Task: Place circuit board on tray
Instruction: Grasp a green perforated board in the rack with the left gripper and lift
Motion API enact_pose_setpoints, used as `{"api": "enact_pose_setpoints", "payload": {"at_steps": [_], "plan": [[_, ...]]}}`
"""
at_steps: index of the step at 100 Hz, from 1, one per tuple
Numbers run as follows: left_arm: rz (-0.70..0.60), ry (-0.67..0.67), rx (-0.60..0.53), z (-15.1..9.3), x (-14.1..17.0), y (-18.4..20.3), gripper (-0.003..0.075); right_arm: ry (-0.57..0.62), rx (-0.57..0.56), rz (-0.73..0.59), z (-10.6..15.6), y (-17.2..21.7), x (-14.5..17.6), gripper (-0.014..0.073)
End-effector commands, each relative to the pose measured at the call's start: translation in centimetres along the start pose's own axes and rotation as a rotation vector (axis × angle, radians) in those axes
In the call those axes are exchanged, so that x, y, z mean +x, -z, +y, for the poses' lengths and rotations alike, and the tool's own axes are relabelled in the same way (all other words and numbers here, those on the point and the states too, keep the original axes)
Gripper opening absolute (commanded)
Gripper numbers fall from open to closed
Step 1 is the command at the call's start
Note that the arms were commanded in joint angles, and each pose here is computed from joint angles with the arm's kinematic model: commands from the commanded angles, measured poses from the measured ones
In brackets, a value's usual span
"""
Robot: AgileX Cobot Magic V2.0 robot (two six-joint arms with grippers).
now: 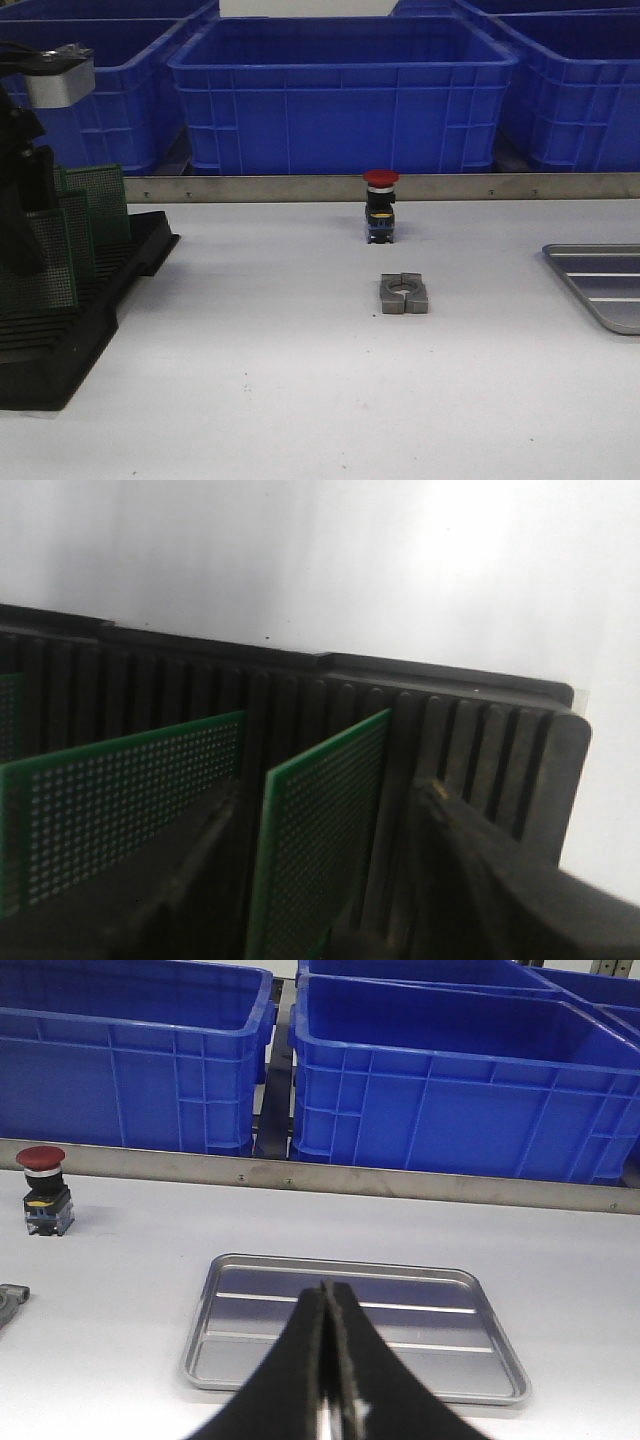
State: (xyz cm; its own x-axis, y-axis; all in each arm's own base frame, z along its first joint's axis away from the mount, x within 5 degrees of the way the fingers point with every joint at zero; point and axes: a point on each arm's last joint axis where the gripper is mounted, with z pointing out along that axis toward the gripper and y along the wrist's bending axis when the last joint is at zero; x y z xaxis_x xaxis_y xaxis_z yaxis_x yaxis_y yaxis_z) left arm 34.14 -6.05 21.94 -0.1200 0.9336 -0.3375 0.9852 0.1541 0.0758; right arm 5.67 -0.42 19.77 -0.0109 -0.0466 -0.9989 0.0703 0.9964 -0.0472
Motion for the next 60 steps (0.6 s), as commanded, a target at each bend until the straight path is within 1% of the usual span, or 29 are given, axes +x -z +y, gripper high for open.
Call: {"api": "enact_pose_setpoints", "payload": {"at_steps": [1,11,18,27,37,42,44,49,60], "plan": [[-0.052,-0.014,-0.048,0.1,-1.3,2.1,0.0233,0.017,0.006,-0.100,0.0,0.2,-0.8,-0.0060],[-0.056,-0.023,-0.040,0.2,-1.6,2.6,0.0069,0.017,0.006,-0.100,0.0,0.2,-0.8,-0.0060],[-0.061,-0.031,-0.043,0.4,-1.9,3.1,-0.0020,0.017,0.006,-0.100,0.0,0.2,-0.8,-0.0060],[-0.068,-0.047,-0.034,0.6,-2.3,4.1,-0.0020,0.017,0.006,-0.100,0.0,0.2,-0.8,-0.0060],[-0.078,-0.070,0.016,0.5,-3.0,5.5,-0.0020,0.017,0.006,-0.100,0.0,0.2,-0.8,-0.0060],[-0.104,-0.076,0.034,0.4,-3.5,6.3,-0.0020,0.017,0.006,-0.100,0.0,0.2,-0.8,-0.0060],[-0.120,-0.075,0.044,0.4,-3.7,6.5,-0.0020,0.017,0.006,-0.100,0.0,0.2,-0.8,-0.0060],[-0.178,-0.066,0.027,0.5,-4.5,7.2,-0.0020,0.017,0.006,-0.100,0.0,0.2,-0.8,-0.0060],[-0.345,-0.043,0.032,0.4,-6.7,8.0,-0.0020,0.017,0.006,-0.100,0.0,0.2,-0.8,-0.0060]]}}
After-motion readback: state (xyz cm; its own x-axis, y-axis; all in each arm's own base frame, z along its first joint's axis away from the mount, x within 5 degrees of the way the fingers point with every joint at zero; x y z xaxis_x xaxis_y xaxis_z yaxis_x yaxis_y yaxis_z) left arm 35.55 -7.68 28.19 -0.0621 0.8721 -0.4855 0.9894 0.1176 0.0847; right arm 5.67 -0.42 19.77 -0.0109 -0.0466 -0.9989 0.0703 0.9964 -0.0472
